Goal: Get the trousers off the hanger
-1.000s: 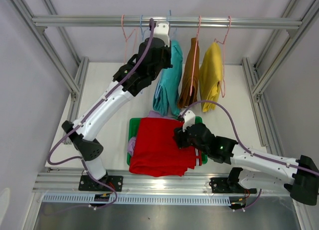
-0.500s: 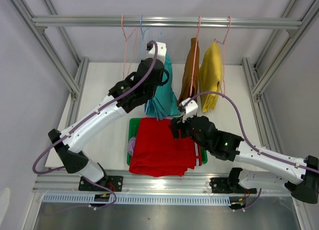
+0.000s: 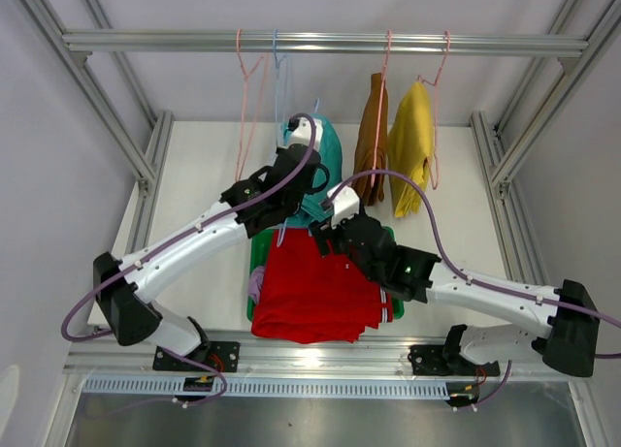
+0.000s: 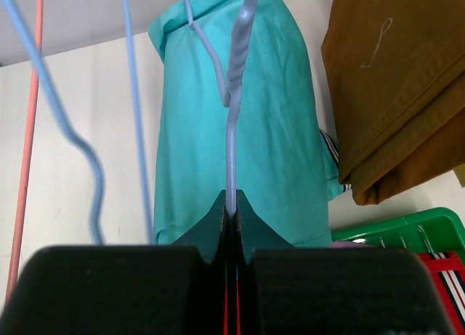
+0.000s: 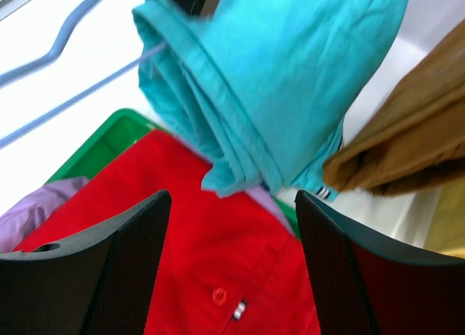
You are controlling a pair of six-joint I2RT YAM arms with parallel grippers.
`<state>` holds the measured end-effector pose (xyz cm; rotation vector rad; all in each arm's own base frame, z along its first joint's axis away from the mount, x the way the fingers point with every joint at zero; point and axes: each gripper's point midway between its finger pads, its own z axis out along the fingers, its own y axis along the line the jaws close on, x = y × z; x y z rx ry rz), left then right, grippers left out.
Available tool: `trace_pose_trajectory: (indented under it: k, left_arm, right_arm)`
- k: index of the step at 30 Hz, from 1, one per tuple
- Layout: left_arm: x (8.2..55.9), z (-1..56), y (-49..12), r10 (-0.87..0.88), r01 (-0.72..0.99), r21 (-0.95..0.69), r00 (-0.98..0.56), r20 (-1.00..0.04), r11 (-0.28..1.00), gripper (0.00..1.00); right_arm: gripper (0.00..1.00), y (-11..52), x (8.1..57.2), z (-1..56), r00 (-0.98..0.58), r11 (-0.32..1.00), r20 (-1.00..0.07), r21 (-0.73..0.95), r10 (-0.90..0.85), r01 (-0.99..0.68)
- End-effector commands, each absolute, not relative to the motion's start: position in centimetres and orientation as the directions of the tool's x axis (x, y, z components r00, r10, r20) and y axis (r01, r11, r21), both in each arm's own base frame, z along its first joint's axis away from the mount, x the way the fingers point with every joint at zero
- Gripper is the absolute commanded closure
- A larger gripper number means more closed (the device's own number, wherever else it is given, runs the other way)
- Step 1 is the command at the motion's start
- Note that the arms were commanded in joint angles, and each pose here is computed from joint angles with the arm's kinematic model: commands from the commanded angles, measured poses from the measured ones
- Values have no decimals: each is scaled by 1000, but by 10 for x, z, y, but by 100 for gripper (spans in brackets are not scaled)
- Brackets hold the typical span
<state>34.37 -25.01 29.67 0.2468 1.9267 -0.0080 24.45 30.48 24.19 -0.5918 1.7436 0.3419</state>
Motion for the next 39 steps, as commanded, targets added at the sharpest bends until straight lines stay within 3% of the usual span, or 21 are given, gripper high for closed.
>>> trace_pose_trajectory:
  k: [1, 10, 24, 39]
  left_arm:
    - [335, 334, -252, 33, 198, -21, -268, -963, 980, 100]
    - [324, 345, -248, -16, 235, -79, -255, -967, 969, 100]
    - [320, 343, -246, -33, 259, -104, -266, -963, 960, 100]
    - [311, 352, -244, -93, 301, -184, -293, -952, 936, 99]
  right_arm:
    - [26, 317, 261, 281, -48, 848, -989, -97, -143, -520]
    - [27, 341, 287, 250, -5, 844, -968, -216, -251, -491]
    - [27, 345, 318, 257, 51, 884, -970, -239, -239, -401]
    - [27, 322, 324, 256, 22, 906, -992, -120, -122, -405]
